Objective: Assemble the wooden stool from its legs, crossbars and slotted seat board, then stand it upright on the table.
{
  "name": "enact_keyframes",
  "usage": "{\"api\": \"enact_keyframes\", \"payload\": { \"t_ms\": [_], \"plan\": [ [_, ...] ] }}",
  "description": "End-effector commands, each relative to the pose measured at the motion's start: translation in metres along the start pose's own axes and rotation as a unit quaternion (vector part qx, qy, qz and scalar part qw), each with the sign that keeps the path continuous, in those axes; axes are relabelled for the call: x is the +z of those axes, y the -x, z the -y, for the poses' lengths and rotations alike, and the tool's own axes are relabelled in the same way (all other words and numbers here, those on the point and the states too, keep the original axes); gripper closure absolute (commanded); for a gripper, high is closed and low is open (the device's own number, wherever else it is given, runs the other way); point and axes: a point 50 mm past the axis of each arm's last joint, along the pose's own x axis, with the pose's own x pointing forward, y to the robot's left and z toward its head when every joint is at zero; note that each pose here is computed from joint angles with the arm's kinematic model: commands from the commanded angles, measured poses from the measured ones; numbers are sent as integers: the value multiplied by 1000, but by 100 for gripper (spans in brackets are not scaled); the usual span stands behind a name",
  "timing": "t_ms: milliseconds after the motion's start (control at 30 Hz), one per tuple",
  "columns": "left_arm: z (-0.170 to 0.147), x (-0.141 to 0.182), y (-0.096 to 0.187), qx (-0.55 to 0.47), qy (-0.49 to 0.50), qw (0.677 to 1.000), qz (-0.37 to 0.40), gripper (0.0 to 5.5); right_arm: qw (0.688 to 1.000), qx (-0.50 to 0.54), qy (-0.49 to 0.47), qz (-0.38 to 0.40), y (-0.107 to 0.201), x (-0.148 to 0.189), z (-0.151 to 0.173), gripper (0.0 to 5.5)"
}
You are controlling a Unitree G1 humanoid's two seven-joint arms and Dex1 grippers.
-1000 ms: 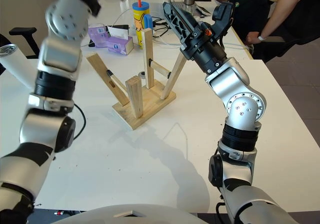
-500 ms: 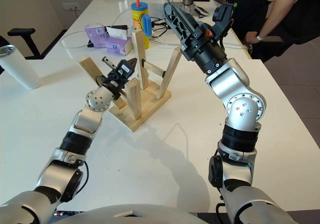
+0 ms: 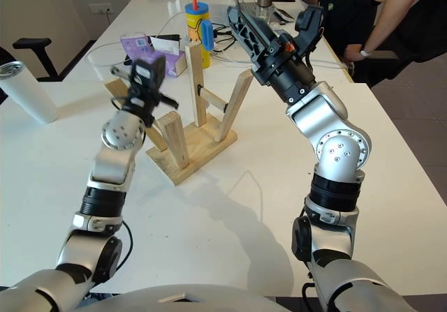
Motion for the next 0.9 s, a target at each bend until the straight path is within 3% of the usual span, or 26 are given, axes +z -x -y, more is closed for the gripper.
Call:
{"api": "enact_keyframes", "payload": {
  "t_ms": [33,233,433,500,567,667,767,900],
  "plan": [
    [-21,24,-5,42,0,998,46,550,999,3,48,-24,-4,-5,-3,253],
    [-77,12,9,124,-52,991,13,550,989,94,77,-88,-7,-28,-28,253],
    [-147,-14,41,210,-130,968,-50,550,974,173,56,-132,-8,-42,-47,157],
    [-156,-49,57,193,-157,960,-131,550,972,180,55,-143,-10,-47,-50,139],
    [-147,-92,76,134,-172,948,-233,550,966,179,74,-170,-12,-56,-51,139],
    [-100,-145,107,2,-128,931,-343,550,958,167,106,-208,-12,-70,-45,139],
    [-67,-167,121,-68,-97,915,-386,550,957,167,108,-212,-13,-71,-43,139],
    [-41,-175,125,-149,-97,901,-395,550,956,168,109,-215,-14,-72,-42,139]
  ]
}}
